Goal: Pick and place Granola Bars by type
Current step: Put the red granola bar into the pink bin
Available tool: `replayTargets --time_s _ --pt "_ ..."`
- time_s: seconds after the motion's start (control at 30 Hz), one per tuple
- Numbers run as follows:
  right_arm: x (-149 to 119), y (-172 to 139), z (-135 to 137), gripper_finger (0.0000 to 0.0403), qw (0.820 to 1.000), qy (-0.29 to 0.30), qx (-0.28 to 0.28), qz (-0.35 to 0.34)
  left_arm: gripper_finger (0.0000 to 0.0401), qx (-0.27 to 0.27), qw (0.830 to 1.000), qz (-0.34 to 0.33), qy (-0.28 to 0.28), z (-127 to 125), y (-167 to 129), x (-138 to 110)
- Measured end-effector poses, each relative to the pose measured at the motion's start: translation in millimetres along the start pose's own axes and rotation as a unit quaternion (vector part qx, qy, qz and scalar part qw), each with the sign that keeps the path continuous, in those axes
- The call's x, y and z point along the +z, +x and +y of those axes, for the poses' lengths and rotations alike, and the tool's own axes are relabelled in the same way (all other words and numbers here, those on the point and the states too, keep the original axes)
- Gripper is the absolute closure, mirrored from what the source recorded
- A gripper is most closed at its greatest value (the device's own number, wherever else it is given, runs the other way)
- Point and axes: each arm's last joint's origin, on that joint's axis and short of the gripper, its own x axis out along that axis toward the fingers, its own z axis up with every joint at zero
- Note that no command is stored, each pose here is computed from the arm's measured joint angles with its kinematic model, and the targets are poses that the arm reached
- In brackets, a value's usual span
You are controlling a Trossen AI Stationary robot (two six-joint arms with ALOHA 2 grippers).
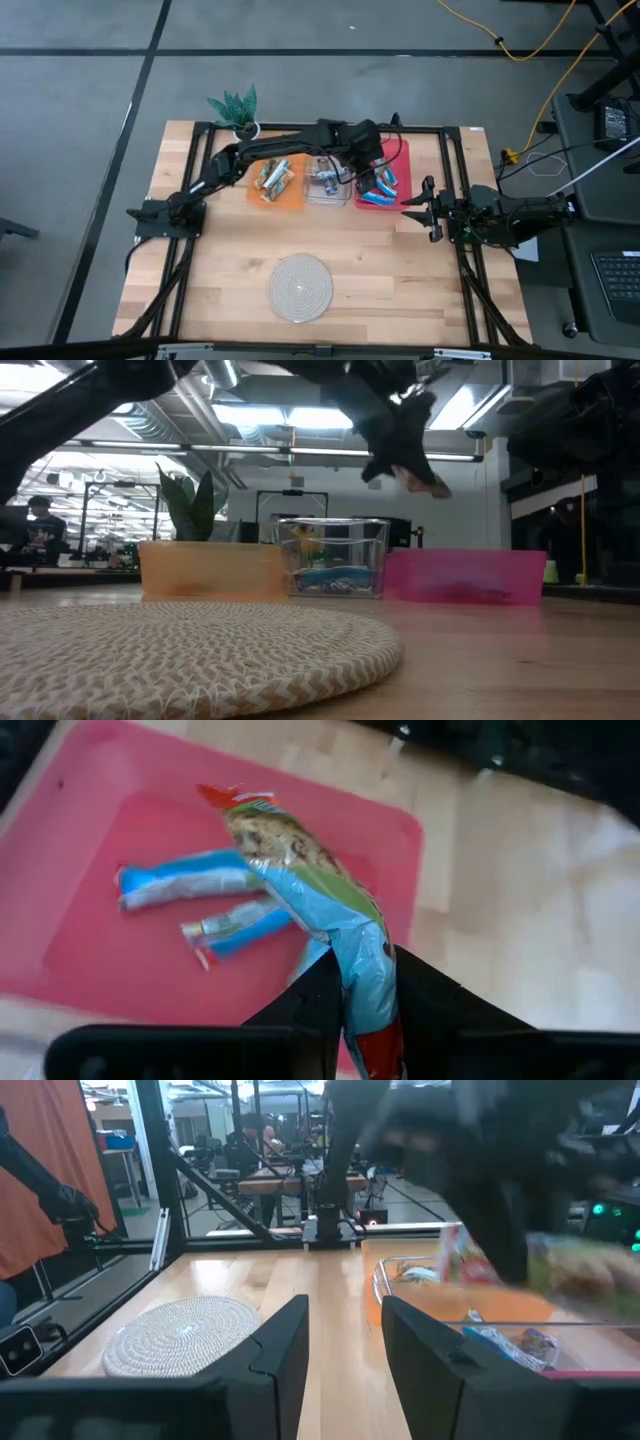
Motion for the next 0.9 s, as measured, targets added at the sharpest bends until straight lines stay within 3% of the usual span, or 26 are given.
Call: replayTargets --time_s 0.3,0.57,0.9 --pt "0 0 0 0.0271 1.0 0.0 0.0 0.002 0.0336 -0.021 0.998 -0.025 0.056 5 26 1" --pt "0 0 0 0.0271 1.0 0.0 0.0 0.002 0.0336 -0.03 0.996 -0.048 0.068 9 39 2" --pt "0 0 0 0.0271 1.0 0.0 0.0 0.002 0.0335 -0.021 0.998 -0.015 0.053 23 65 -11"
